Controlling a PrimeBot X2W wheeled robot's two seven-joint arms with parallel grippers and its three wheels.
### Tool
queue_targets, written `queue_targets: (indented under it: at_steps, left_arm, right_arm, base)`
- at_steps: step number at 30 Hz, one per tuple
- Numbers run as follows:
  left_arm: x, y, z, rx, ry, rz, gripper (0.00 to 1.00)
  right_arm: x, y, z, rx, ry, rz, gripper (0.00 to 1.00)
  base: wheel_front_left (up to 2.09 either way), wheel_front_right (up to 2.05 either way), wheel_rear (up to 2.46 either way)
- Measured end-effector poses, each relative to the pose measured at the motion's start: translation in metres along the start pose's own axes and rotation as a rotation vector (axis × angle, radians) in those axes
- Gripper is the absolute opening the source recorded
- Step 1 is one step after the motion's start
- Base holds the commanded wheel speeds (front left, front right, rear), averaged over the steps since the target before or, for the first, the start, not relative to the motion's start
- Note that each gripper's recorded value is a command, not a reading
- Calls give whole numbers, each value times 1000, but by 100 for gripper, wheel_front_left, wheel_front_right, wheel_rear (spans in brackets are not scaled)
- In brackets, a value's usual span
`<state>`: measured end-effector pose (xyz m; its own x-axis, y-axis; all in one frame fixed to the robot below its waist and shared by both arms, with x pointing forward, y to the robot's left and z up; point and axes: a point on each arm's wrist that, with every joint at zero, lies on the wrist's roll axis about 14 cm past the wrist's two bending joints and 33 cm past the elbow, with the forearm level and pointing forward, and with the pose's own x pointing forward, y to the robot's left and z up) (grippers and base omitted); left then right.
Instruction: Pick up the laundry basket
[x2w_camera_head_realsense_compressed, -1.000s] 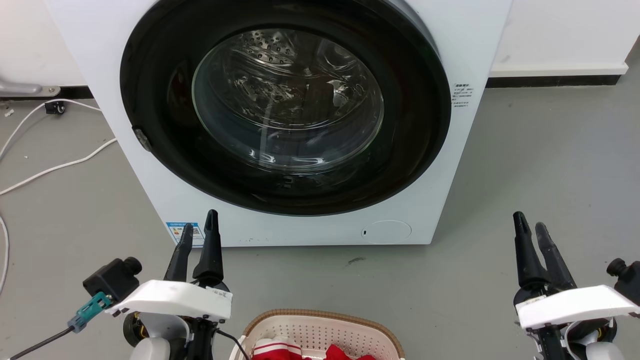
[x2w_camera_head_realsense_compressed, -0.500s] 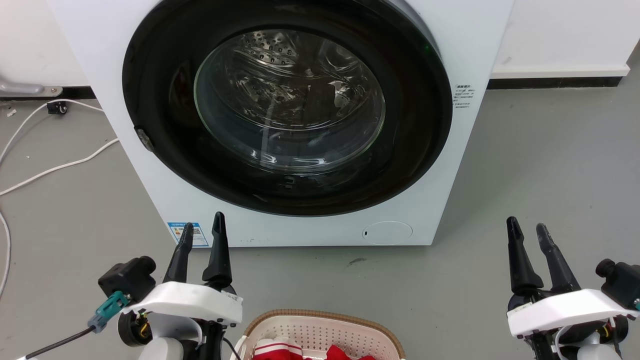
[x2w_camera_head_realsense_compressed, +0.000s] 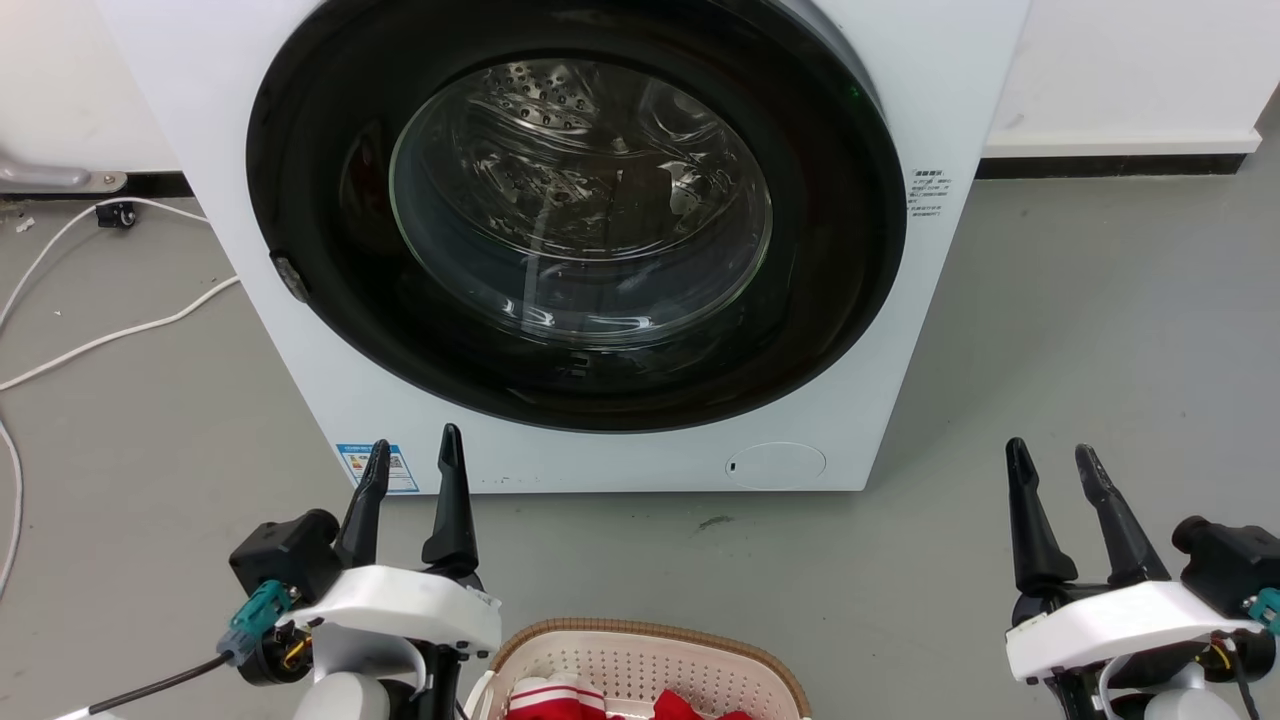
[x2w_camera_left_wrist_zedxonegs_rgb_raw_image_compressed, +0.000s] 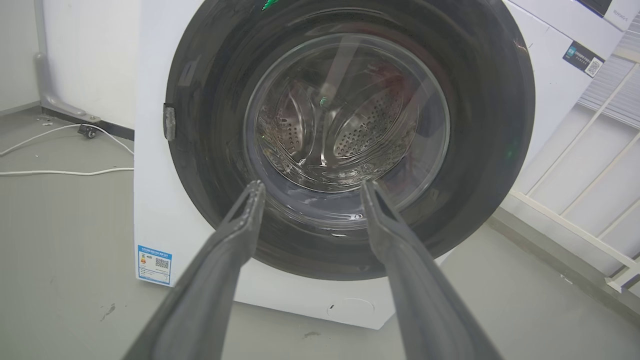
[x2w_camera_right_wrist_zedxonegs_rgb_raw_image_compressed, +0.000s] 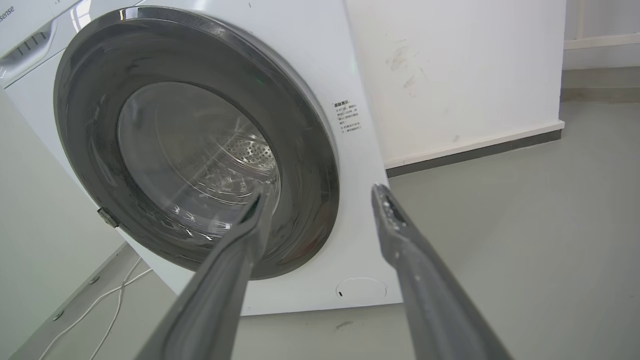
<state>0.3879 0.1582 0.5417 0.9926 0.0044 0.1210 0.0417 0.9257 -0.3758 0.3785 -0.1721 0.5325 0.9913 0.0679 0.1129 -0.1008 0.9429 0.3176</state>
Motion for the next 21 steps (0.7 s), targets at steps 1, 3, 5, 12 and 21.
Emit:
queue_targets:
  at_steps: [1, 3, 5, 12, 21]
  left_arm:
    - [0, 0, 0, 10, -1, -1, 100]
    - [0, -1, -1, 27, -1, -2, 100]
    - [0, -1, 0, 47, -7, -3, 100]
    - [-1, -1, -2, 124, -10, -7, 100]
    - [0, -4, -3, 205, -22, -15, 100]
  right_arm:
    - [0, 0, 0, -12, 1, 1, 100]
    - [0, -1, 0, -37, 2, 0, 100]
    - [-1, -2, 0, -57, 3, -2, 100]
    - [-1, -2, 1, -136, 8, 3, 100]
    - [-3, -2, -3, -225, 29, 10, 100]
  base:
    - [0, 0, 0]
    - [0, 0, 0]
    - [0, 0, 0]
    - [0, 0, 0]
    - [0, 0, 0]
